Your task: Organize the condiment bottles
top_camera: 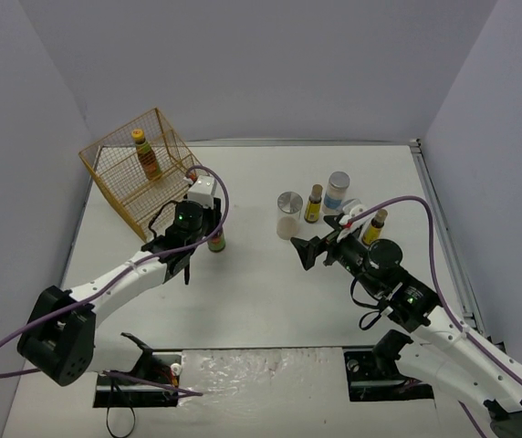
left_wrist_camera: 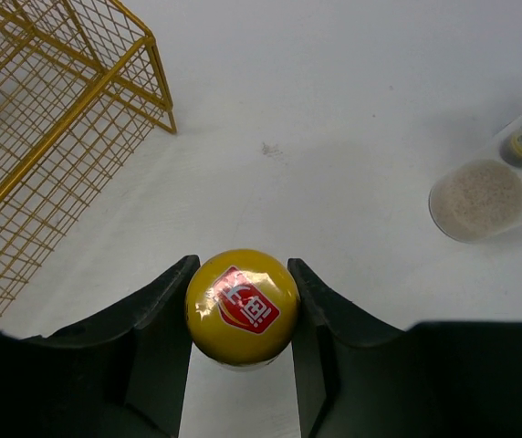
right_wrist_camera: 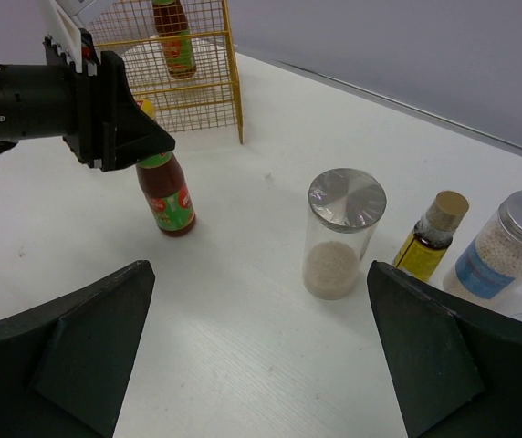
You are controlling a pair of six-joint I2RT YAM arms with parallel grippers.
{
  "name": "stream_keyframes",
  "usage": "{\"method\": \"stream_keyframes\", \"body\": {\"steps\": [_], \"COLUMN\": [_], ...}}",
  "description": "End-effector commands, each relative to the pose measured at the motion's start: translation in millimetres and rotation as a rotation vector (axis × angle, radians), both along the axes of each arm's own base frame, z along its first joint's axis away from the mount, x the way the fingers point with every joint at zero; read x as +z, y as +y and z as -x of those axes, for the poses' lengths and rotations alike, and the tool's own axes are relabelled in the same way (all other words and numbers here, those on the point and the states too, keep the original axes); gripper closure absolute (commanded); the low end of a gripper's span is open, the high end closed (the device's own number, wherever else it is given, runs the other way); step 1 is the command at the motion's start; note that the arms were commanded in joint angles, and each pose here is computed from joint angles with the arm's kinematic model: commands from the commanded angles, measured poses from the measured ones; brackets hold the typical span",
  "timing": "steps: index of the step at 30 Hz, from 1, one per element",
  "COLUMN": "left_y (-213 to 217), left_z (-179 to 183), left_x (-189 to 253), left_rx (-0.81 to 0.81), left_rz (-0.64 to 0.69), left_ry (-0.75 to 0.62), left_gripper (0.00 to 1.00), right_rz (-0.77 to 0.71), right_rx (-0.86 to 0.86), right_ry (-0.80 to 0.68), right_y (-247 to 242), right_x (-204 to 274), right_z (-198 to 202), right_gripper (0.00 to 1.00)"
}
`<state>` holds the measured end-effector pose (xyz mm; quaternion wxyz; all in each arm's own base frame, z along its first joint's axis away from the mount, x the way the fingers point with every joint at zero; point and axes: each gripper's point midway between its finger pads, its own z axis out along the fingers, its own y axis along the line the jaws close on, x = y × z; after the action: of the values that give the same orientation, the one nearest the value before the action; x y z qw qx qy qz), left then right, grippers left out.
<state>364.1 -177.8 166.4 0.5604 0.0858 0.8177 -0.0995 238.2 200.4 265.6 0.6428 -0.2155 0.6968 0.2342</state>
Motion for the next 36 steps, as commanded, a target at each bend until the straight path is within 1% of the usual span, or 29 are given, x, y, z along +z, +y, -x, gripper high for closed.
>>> {"method": "stream_keyframes", "body": {"steps": [1, 5, 7, 8, 11, 14, 20, 26, 31, 36], "left_y": [7.6, 31.1, 47.5, 55.2, 81.8, 124.4, 182.8, 225.3, 253.5, 274.1], "left_z": [-6.7, -3.6, -3.3, -3.7, -7.8, -21.1, -49.0, -79.7, -94.4, -114.3], "left_x": [109.0, 154.2, 169.9, 188.3, 215.6, 243.1, 290.6, 320.1, 348.6, 362.9], "left_rx": [0.061, 0.149, 0.2, 0.224, 0.298, 0.412, 0.598, 0.728, 0.785, 0.814], "left_rz": [0.12, 0.094, 0.072, 0.08, 0.077, 0.097, 0.128, 0.132, 0.133, 0.113], "left_ry": [-0.22, -0.259, -0.27, -0.294, -0.314, -0.357, -0.453, -0.546, -0.642, -0.677], "left_gripper": [1.0, 1.0, 1.0, 1.0, 1.0, 1.0, 1.0, 1.0, 1.0, 1.0], "right_rz": [-0.066, -0.077, -0.084, -0.086, -0.091, -0.09, -0.092, -0.08, -0.057, -0.045], "right_rx": [-0.028, -0.03, -0.03, -0.029, -0.027, -0.024, -0.013, 0.03, 0.063, 0.075], "right_ry": [-0.05, -0.056, -0.06, -0.062, -0.067, -0.069, -0.072, -0.046, -0.013, 0.006], "right_y": [-1.2, -2.5, -3.2, -3.4, -4.1, -4.0, -2.2, 9.4, 20.4, 25.9], "right_x": [24.0, 28.1, 31.3, 32.2, 35.8, 37.2, 41.4, 36.6, 26.8, 18.6], "right_z": [-5.8, -4.7, -3.7, -3.2, -2.1, -1.3, -0.7, -1.5, -4.5, -7.2], "right_gripper": [0.0, 0.0, 0.0, 0.0, 0.0, 0.0, 0.0, 0.0, 0.0, 0.0]}}
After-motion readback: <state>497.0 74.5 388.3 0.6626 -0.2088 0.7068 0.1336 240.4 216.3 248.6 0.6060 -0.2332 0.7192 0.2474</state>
